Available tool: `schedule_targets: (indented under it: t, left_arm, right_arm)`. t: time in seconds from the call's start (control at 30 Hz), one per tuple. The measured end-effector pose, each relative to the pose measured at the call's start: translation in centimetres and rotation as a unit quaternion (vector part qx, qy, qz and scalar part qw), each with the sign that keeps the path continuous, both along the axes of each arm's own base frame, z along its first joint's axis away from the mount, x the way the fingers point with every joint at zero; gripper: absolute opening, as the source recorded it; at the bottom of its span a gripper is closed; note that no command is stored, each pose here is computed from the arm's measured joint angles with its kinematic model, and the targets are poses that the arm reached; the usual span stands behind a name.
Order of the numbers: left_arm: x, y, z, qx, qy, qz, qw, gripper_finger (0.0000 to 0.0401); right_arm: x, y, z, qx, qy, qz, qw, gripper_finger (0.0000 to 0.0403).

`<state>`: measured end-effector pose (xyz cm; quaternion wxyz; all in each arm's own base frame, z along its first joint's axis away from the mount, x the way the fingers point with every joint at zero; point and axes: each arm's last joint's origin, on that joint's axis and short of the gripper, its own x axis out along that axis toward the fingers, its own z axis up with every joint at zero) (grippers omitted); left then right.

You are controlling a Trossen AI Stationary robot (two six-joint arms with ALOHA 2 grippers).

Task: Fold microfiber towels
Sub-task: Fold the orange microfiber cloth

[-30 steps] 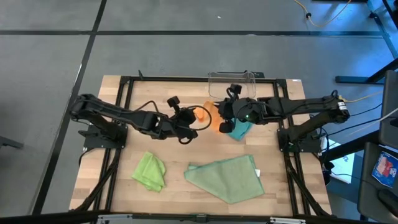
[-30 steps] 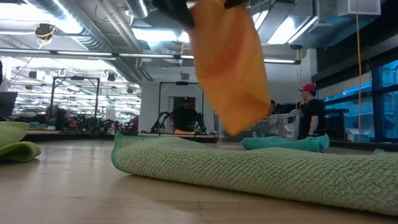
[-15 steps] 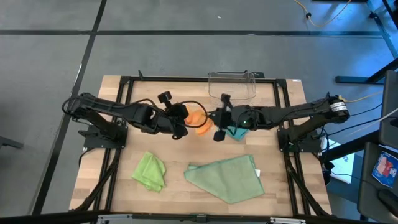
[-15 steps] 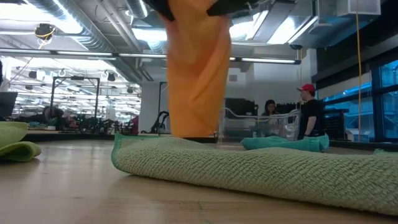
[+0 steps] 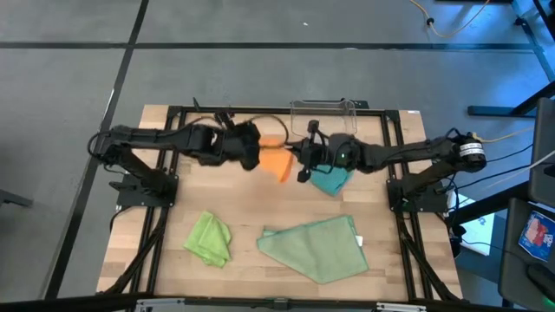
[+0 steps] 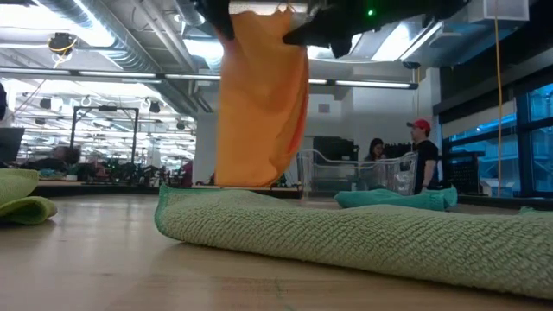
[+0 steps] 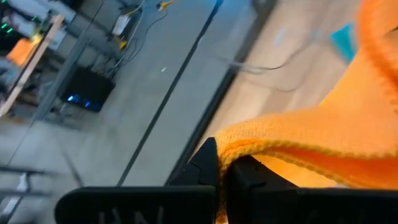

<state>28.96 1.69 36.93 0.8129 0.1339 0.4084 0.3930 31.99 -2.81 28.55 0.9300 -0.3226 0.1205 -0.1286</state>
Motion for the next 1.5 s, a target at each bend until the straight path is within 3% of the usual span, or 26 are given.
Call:
schedule_targets:
  t: [0.23,0.4,0.7,0.8,0.97,1.13,1.3,1.5]
  left_arm:
    - [-0.4,3.8,0.0,-0.002,0.007,0.052,0.999,0.0000]
    - [0.0,4.9,-0.5,-0.055,-0.004,0.042,0.998,0.0000]
    - [1.2,3.6,-5.8,-0.159,0.084,0.050,0.982,0.0000]
    - [0.8,2.6,-7.7,-0.171,0.130,0.077,0.974,0.0000]
    - [0.6,1.3,-8.7,-0.171,0.145,0.082,0.971,0.0000]
    - [0.9,1.1,-7.1,-0.130,0.118,0.090,0.980,0.0000]
    - [0.9,1.4,-3.3,-0.079,0.089,0.095,0.988,0.0000]
    - [-0.2,1.3,2.3,-0.061,0.039,0.093,0.993,0.0000]
  right_arm:
    - [0.0,-3.9,-0.6,-0.023,0.010,0.028,0.999,0.0003]
    - [1.0,-5.3,-3.1,-0.002,0.048,0.081,0.996,0.0003]
    - [3.5,-2.9,-7.7,0.019,0.103,0.136,0.985,0.0003]
    - [3.9,-1.6,-8.3,0.033,0.105,0.150,0.983,0.0003]
    - [4.3,-0.4,-8.2,0.030,0.087,0.164,0.982,0.0003]
    - [4.9,-1.1,-6.5,-0.027,0.071,0.144,0.987,0.0003]
    - [5.9,-3.0,-3.8,-0.094,0.101,0.099,0.985,0.0003]
    - [6.6,-4.8,1.3,-0.020,0.158,0.085,0.984,0.0003]
